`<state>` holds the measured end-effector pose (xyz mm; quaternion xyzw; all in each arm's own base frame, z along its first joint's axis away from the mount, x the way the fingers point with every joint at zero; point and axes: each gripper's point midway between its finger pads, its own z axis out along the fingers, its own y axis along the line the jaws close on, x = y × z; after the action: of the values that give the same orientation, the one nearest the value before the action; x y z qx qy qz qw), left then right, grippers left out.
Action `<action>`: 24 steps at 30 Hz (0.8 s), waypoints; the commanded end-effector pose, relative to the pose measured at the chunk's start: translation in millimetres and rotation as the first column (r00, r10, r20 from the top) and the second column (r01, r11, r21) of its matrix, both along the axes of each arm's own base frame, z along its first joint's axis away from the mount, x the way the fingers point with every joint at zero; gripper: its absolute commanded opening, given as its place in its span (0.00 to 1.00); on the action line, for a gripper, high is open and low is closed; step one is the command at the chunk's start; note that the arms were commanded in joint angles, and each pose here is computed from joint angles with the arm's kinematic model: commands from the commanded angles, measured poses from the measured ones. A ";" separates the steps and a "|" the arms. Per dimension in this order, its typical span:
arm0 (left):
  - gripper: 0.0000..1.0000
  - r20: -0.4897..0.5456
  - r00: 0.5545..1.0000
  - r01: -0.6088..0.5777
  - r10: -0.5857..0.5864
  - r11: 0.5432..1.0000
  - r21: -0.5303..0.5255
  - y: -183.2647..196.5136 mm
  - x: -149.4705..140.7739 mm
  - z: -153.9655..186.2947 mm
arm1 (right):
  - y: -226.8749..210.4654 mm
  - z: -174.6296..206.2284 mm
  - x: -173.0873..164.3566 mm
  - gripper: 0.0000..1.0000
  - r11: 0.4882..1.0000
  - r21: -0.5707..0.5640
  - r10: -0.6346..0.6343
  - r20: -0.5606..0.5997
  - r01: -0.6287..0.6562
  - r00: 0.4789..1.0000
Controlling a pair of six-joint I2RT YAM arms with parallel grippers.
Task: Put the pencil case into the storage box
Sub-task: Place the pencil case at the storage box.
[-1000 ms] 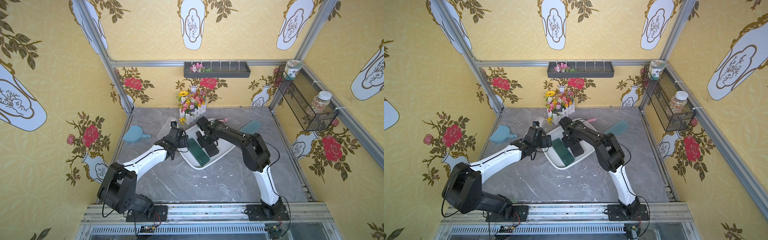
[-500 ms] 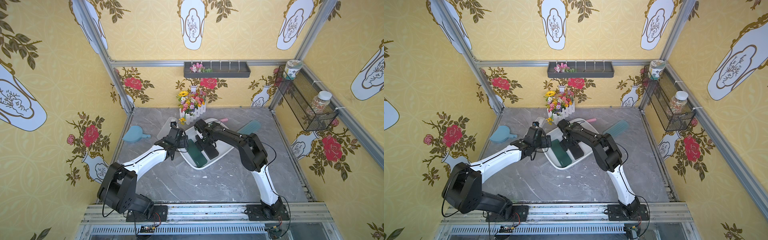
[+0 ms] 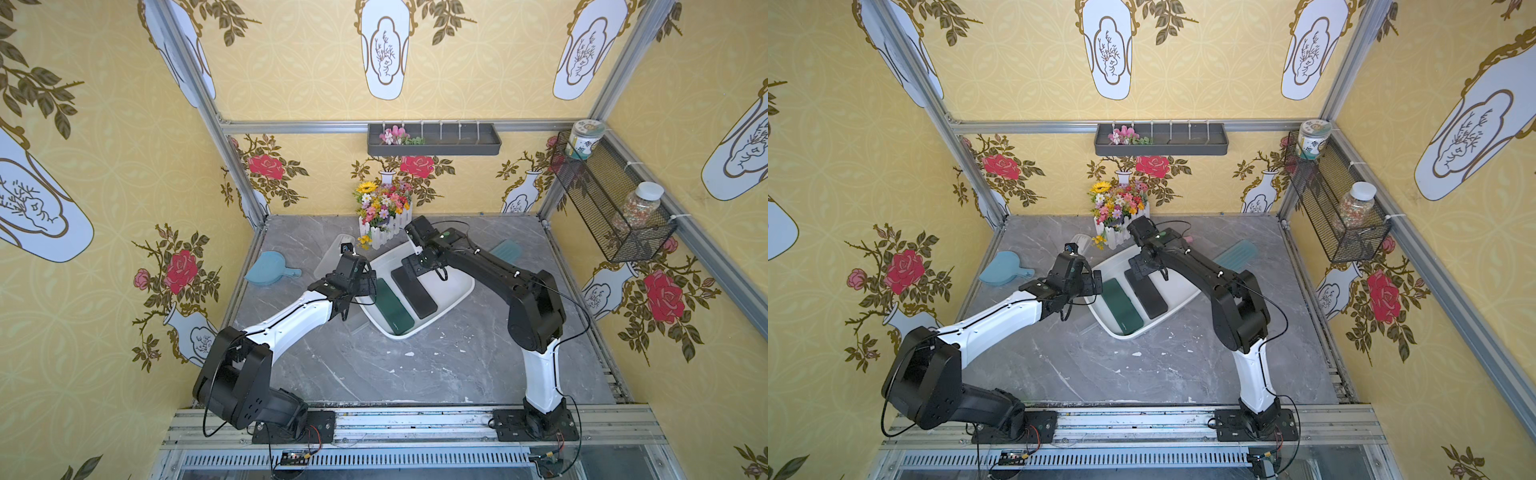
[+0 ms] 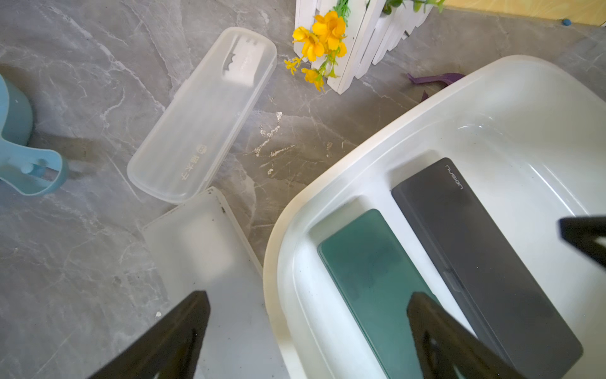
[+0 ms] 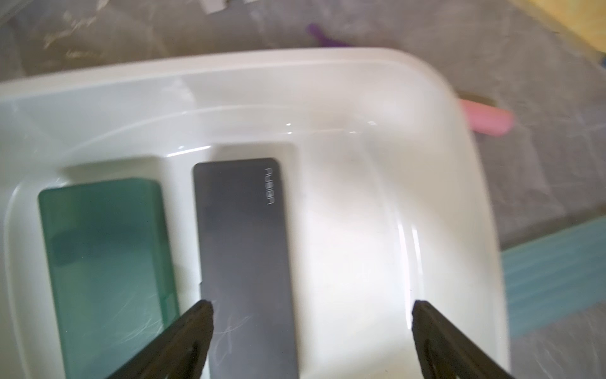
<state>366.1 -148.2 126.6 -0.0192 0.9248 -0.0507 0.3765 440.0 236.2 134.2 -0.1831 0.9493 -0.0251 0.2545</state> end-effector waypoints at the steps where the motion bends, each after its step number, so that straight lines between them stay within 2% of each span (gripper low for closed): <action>1: 1.00 0.007 1.000 0.008 -0.008 1.000 -0.030 -4.4 1.0 0.4 | -58.6 17.2 20.0 0.97 0.954 0.051 -0.297 0.060 0.294 0.953; 3: 1.00 0.004 1.000 0.010 -0.010 0.999 -0.033 -4.7 0.5 -0.4 | -95.5 19.2 26.8 0.97 0.890 0.122 -0.446 0.045 0.439 0.894; 6: 1.00 0.005 1.000 0.014 -0.014 0.999 -0.036 -5.7 0.4 -0.3 | -138.2 13.1 31.6 0.97 0.782 0.190 -0.606 0.008 0.594 0.796; 9: 1.00 0.003 1.000 0.022 -0.021 0.999 -0.043 -7.4 0.2 -0.7 | -173.8 -3.1 33.0 0.97 0.655 0.208 -0.736 -0.041 0.727 0.675; 12: 1.00 0.004 1.000 0.028 -0.028 0.998 -0.048 -9.1 0.3 0.1 | -193.0 -19.2 35.2 0.97 0.548 0.200 -0.817 -0.082 0.812 0.571; 18: 1.00 0.001 1.000 0.029 -0.029 0.999 -0.045 -9.1 0.5 -1.8 | -209.9 -42.5 43.0 0.97 0.419 0.201 -0.885 -0.126 0.886 0.447; 24: 1.00 -0.005 0.999 0.034 -0.034 0.999 -0.036 -9.5 1.2 -5.0 | -225.5 -57.2 54.4 0.97 0.337 0.256 -0.902 -0.188 0.906 0.388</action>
<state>366.4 -156.0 125.5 -0.0135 0.9246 -0.0711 0.3740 486.1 12.8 81.1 0.3886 0.8958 -0.0284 0.2136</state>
